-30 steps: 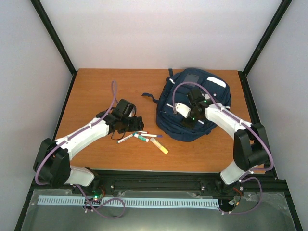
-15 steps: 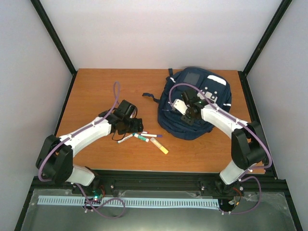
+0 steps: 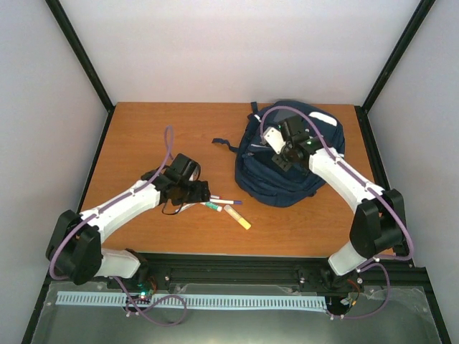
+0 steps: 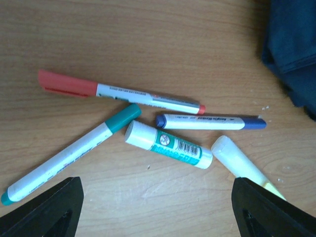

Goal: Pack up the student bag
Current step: Pick up the stationery from the center of the board.

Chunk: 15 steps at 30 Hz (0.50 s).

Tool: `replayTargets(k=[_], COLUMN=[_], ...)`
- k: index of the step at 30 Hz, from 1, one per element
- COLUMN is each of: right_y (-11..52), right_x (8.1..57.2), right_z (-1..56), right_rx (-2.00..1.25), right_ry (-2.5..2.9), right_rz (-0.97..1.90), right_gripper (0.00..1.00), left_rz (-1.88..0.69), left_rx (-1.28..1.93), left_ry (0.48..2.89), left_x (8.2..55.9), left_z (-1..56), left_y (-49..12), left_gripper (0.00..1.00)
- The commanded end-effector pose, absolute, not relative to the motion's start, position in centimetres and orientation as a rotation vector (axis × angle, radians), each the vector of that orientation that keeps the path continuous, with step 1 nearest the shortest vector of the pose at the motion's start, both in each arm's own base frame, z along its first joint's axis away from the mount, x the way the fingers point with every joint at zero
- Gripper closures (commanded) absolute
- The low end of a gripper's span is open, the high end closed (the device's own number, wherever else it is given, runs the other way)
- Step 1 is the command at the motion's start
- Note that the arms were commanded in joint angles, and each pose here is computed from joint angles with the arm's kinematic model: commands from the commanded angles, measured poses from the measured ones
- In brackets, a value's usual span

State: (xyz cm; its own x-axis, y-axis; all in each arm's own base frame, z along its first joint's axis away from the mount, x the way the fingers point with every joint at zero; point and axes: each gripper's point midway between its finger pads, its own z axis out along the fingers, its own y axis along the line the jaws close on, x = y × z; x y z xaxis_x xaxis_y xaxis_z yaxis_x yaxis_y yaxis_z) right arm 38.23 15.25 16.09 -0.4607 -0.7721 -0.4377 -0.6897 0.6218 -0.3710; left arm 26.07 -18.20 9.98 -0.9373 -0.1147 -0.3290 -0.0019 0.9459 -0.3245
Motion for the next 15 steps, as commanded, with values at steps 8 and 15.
replayTargets(k=[8,15], right_y=[16.5,15.6], right_x=[40.0,39.8], right_z=[17.7,18.9], right_rx=[-0.979,-0.931], right_ry=[2.212,2.169], right_rz=[0.050,0.033], right_gripper=[0.97,0.97], left_rz=[-0.492,-0.490], left_rx=[-0.151,-0.188], left_ry=[2.778,2.823], left_x=[24.3,23.1], left_z=[9.6,8.2], left_y=[-17.4,-16.9], left_gripper=[0.16,0.16])
